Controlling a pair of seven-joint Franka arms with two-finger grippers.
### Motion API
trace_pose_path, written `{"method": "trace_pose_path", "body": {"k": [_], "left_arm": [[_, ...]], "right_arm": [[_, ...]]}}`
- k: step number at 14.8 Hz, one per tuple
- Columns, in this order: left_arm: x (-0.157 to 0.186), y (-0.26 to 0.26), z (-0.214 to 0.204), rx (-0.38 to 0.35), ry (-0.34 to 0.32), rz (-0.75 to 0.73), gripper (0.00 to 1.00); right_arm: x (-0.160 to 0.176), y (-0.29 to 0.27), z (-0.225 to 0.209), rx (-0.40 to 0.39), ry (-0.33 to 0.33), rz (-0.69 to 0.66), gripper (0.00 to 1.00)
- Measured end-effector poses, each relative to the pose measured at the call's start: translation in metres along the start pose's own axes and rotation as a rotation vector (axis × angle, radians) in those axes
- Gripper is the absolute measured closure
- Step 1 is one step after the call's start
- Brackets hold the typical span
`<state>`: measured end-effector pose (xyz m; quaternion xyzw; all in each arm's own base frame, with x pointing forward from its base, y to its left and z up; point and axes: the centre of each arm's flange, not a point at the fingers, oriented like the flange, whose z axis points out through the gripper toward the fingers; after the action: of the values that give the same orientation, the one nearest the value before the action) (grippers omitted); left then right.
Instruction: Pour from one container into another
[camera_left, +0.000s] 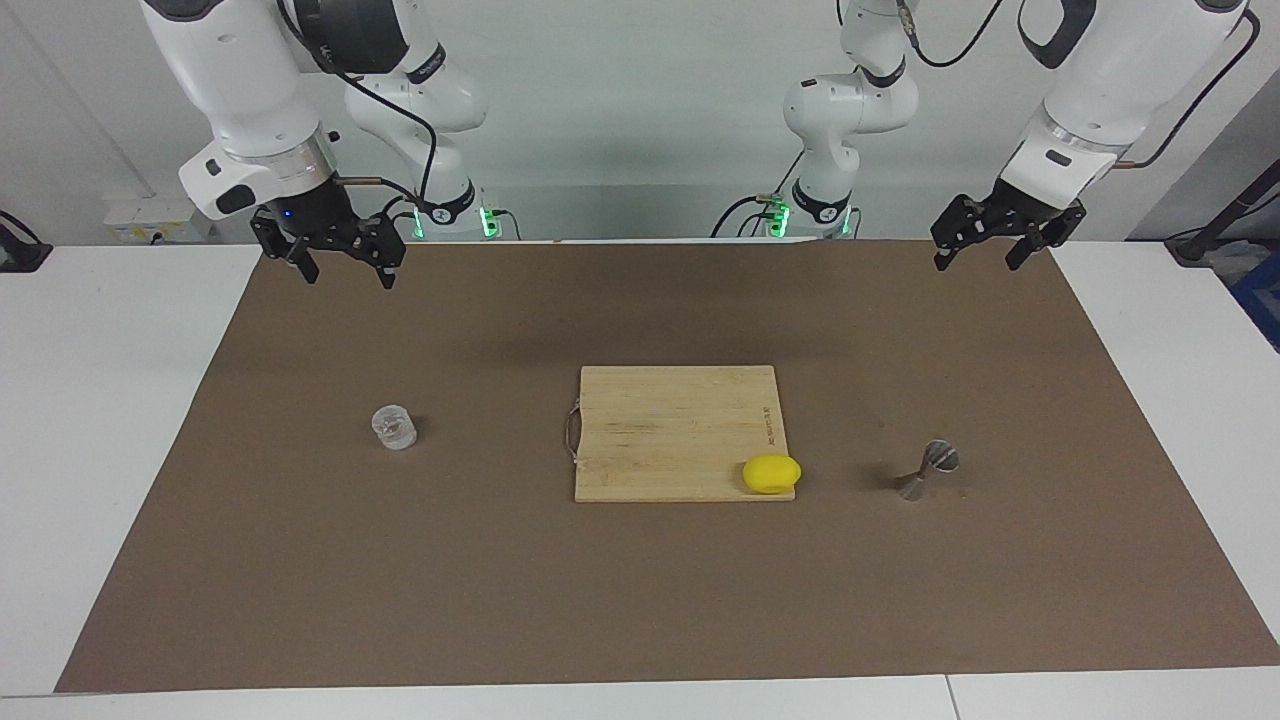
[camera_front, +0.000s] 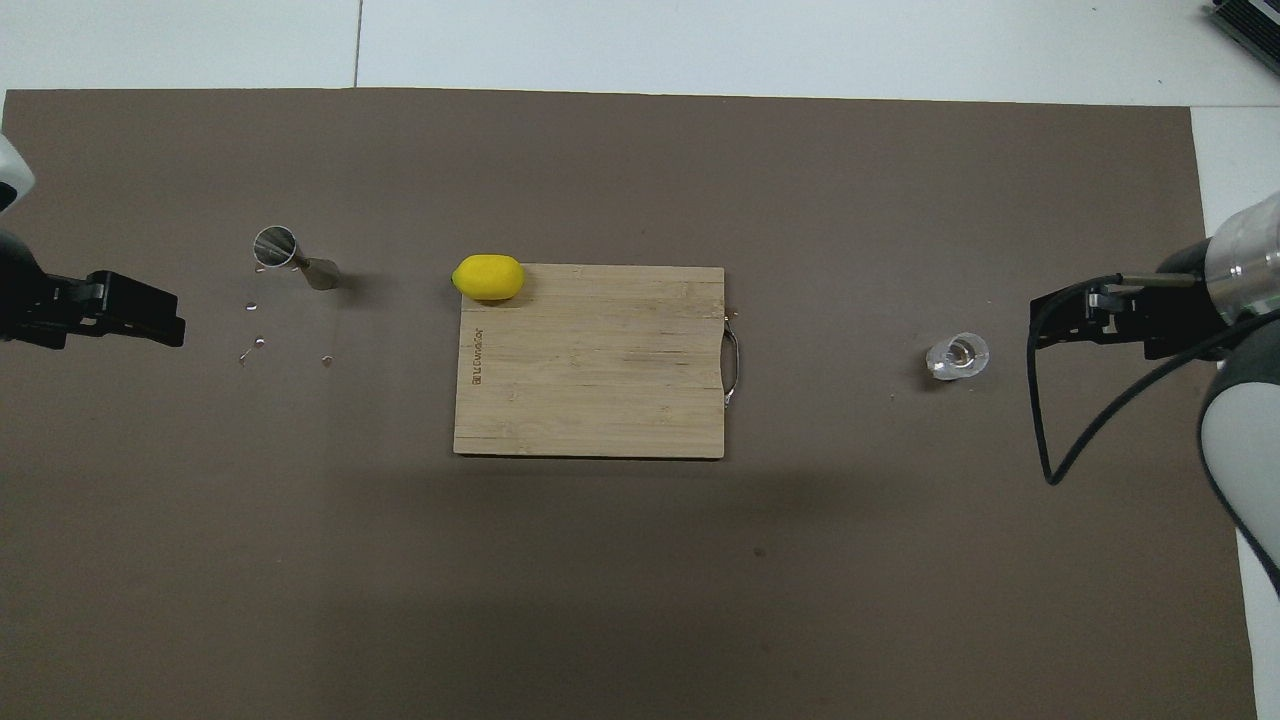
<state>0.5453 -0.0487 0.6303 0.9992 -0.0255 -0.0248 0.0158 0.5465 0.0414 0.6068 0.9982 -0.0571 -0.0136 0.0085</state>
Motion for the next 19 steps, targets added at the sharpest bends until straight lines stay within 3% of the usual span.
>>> {"method": "trace_pose_path", "body": {"k": [14, 17, 19], "left_arm": [[0.004, 0.005, 0.015, 0.0, -0.003, 0.009, 0.0], [0.007, -0.004, 0.039, -0.011, -0.051, -0.01, 0.0], [0.013, -0.025, 0.068, -0.059, -0.107, -0.059, 0.0]], "right_arm": [[0.0, 0.004, -0.004, -0.013, 0.003, 0.022, 0.0], [0.0, 0.004, -0.003, -0.014, 0.001, 0.022, 0.0], [0.0, 0.004, -0.001, -0.014, -0.003, 0.022, 0.0]]}}
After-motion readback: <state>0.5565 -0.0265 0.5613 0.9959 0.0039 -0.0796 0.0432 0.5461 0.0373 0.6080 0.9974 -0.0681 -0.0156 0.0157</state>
